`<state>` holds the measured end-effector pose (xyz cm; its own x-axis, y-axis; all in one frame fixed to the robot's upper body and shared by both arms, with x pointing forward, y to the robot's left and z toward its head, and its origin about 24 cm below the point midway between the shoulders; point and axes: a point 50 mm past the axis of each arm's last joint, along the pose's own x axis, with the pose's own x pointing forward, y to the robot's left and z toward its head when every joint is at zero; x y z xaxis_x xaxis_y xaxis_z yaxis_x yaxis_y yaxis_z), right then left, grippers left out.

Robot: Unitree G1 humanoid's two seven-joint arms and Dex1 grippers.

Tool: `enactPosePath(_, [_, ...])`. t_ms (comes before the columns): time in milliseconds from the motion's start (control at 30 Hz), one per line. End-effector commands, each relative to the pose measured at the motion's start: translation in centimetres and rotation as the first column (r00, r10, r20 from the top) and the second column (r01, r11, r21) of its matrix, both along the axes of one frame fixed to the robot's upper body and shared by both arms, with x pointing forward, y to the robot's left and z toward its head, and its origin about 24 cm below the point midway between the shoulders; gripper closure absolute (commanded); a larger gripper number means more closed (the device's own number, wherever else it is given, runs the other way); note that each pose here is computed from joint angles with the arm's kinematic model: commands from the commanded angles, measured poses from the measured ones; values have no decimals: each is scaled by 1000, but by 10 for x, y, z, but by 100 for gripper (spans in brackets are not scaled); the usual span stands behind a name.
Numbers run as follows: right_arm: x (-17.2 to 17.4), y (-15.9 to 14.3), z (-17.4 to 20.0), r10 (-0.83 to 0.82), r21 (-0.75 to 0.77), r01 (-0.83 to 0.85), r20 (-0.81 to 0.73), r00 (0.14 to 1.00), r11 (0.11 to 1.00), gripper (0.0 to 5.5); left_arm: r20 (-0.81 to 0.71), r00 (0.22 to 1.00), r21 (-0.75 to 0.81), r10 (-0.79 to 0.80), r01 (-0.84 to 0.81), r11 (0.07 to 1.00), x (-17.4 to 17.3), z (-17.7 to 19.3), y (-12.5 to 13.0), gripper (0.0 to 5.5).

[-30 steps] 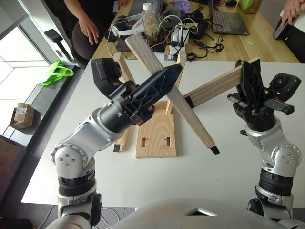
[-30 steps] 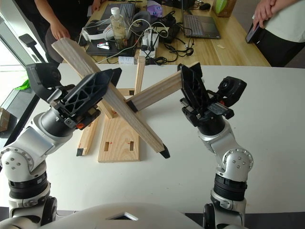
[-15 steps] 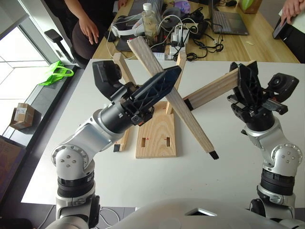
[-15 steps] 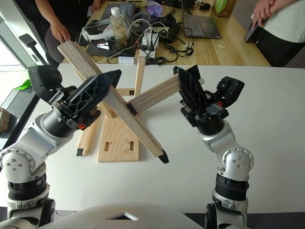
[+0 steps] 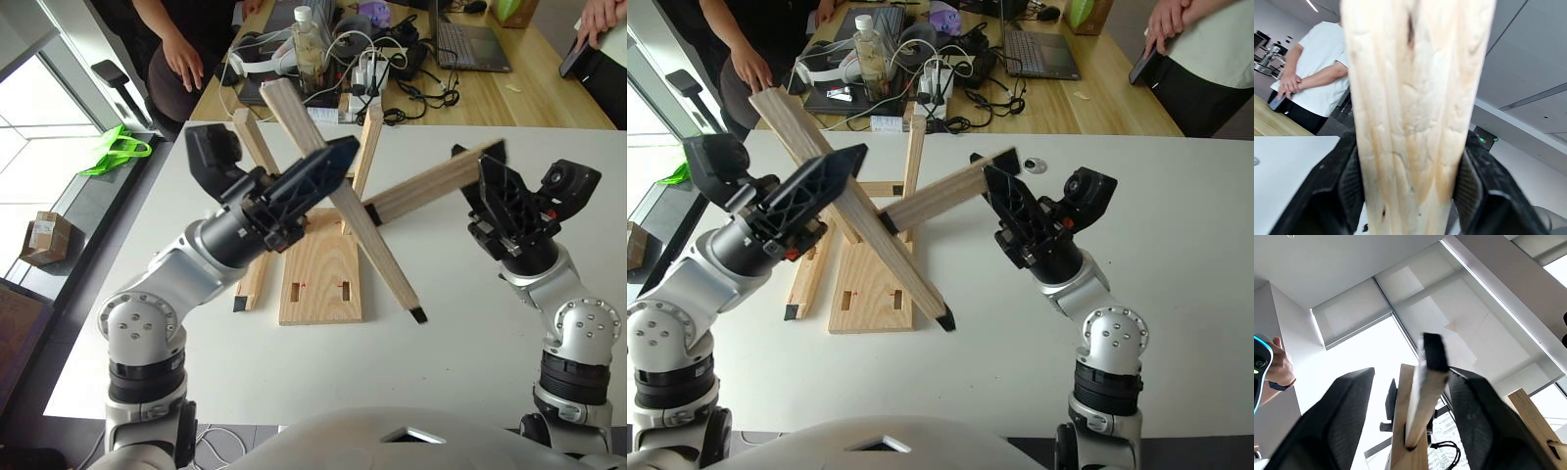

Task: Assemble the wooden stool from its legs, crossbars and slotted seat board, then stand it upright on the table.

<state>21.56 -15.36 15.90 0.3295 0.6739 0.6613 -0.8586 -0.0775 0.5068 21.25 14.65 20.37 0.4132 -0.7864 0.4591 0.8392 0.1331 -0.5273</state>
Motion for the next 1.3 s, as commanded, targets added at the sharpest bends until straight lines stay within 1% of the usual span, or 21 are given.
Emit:
enactPosePath(33, [-5, -8, -8, -1, -65, 0, -11, 1000, 998, 281, 35, 995, 53, 97, -99, 994, 7, 1, 18, 342])
enactPosePath(100, [-6, -9, -14, 0, -119, -3, -28, 1000, 993, 281, 40, 992, 82, 120, -123, 989, 7, 1, 21, 342])
enactPosePath(200, [-9, -10, -30, 1, -249, -16, -62, 998, 968, 281, 43, 985, 104, 166, -169, 980, 8, 0, 29, 342])
enactPosePath(267, [-11, -9, -36, 6, -276, -26, -73, 997, 961, 281, 44, 983, 108, 176, -180, 978, 8, 0, 32, 342])
enactPosePath(333, [-15, -6, -44, 23, -341, -48, -77, 997, 939, 281, 51, 982, 121, 184, -189, 975, 6, 0, 33, 342])
enactPosePath(400, [-23, 0, -55, 71, -446, -104, -89, 993, 889, 281, 54, 976, 132, 210, -216, 967, 5, -2, 37, 342])
enactPosePath(467, [-31, 7, -68, 118, -564, -152, -96, 988, 812, 281, 60, 967, 164, 247, -253, 953, 4, -3, 41, 342])
enactPosePath(533, [-37, 12, -79, 146, -646, -179, -105, 984, 742, 281, 61, 958, 210, 281, -287, 935, 5, -6, 44, 342])
enactPosePath(600, [-41, 17, -89, 154, -693, -193, -119, 981, 695, 281, 66, 946, 243, 317, -324, 914, 8, -8, 45, 342])
enactPosePath(733, [-54, 29, -103, 169, -725, -229, -156, 973, 650, 281, 88, 917, 294, 388, -396, 870, 17, -9, 40, 342])
enactPosePath(867, [-67, 42, -113, 154, -742, -246, -193, 969, 624, 281, 122, 911, 332, 395, -412, 848, 19, -7, 29, 342])
enactPosePath(1000, [-75, 57, -120, 175, -729, -284, -223, 959, 623, 281, 116, 927, 334, 358, -376, 865, 18, -5, 16, 342])
enactPosePath(1100, [-80, 68, -132, 158, -749, -289, -244, 957, 596, 281, 113, 940, 326, 323, -342, 881, 18, -2, 9, 342])
enactPosePath(1300, [-83, 86, -142, 133, -780, -270, -237, 962, 564, 281, 105, 947, 339, 304, -322, 884, 22, -4, 5, 342])
